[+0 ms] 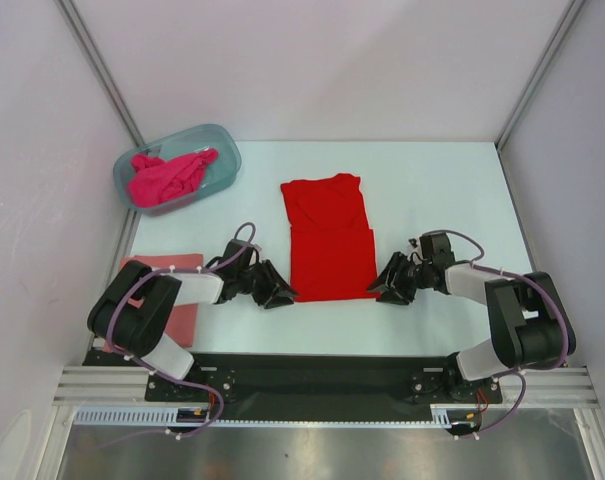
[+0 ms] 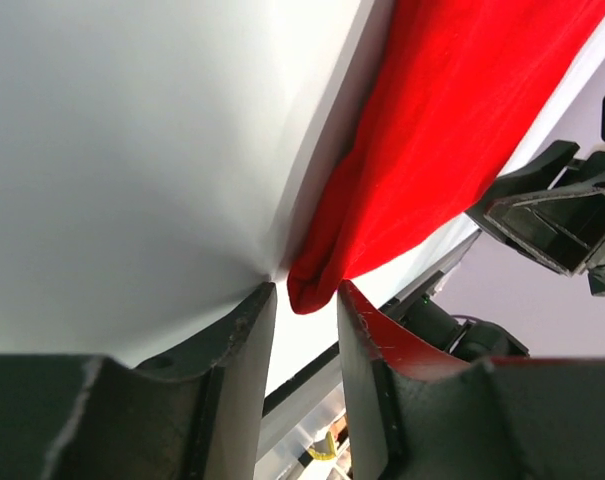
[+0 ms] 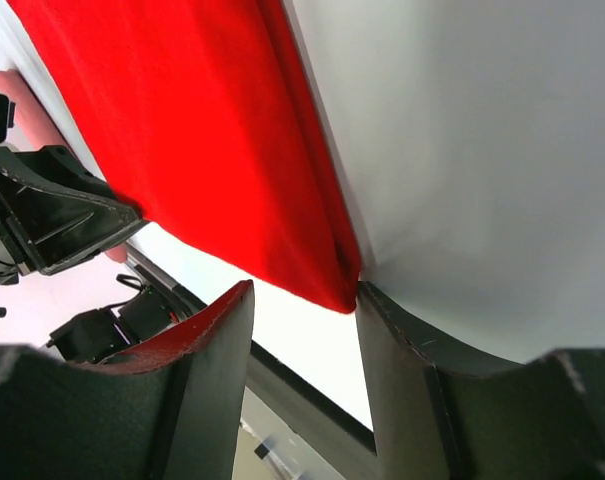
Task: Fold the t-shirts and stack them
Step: Fold the tshirt
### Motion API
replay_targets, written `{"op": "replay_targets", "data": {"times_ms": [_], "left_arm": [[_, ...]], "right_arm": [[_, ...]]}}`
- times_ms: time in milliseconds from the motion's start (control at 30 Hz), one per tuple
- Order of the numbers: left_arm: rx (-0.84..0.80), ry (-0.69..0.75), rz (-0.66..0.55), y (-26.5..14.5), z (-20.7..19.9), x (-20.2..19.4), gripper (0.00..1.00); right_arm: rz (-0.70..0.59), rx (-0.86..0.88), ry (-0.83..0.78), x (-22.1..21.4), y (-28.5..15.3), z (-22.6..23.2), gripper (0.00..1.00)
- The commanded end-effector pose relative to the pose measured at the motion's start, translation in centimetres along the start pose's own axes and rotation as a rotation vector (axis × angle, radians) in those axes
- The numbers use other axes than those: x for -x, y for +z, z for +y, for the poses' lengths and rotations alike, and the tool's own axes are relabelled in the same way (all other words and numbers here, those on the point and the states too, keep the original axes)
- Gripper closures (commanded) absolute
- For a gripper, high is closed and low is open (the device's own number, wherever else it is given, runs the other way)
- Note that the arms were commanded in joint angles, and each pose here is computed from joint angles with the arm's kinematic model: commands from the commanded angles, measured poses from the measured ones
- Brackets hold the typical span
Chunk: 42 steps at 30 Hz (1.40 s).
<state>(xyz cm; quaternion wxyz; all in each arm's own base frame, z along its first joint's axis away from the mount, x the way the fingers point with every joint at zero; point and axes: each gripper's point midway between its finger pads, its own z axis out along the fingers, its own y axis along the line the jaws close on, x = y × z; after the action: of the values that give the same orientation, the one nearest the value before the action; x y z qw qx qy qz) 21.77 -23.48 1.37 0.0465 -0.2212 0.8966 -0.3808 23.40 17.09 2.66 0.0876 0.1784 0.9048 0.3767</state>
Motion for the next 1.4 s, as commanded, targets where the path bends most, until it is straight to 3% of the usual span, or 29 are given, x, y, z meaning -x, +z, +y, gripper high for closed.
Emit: {"op": "replay_targets", "data": {"times_ms": [0, 167, 467, 667, 867, 933, 1367], "left_arm": [[0.266, -0.039, -0.017, 0.4, 8.1, -0.9, 0.62], [0.240, -0.020, -0.036, 0.7, 7.5, 0.0, 0.69], [0.236, -0.007, -0.050, 0.8, 7.4, 0.5, 0.68], [0.246, 0.030, -0.038, 1.0, 7.8, 0.7, 0.78], [0.236, 0.068, -0.045, 0.8, 7.7, 1.0, 1.00], [0.231, 0.086, -0.048, 0.7, 7.4, 1.1, 1.00], [0.244, 0.127, -0.020, -1.8, 8.7, -1.3, 1.00]], "right_arm": [[-0.030, -0.133, -0.012, 0.5, 0.6, -3.0, 0.49], [-0.024, -0.139, -0.024, 0.6, 0.8, -3.1, 0.51], [-0.012, -0.163, -0.033, 0.6, 0.9, -3.7, 0.53], [-0.014, -0.154, -0.044, 0.9, 1.3, -3.8, 0.59], [0.007, -0.132, -0.039, 0.6, 1.7, -3.5, 0.89], [0.013, -0.131, -0.041, 0.2, 1.6, -3.5, 1.00], [0.037, -0.146, -0.106, -3.3, 0.6, -2.0, 1.00]]}}
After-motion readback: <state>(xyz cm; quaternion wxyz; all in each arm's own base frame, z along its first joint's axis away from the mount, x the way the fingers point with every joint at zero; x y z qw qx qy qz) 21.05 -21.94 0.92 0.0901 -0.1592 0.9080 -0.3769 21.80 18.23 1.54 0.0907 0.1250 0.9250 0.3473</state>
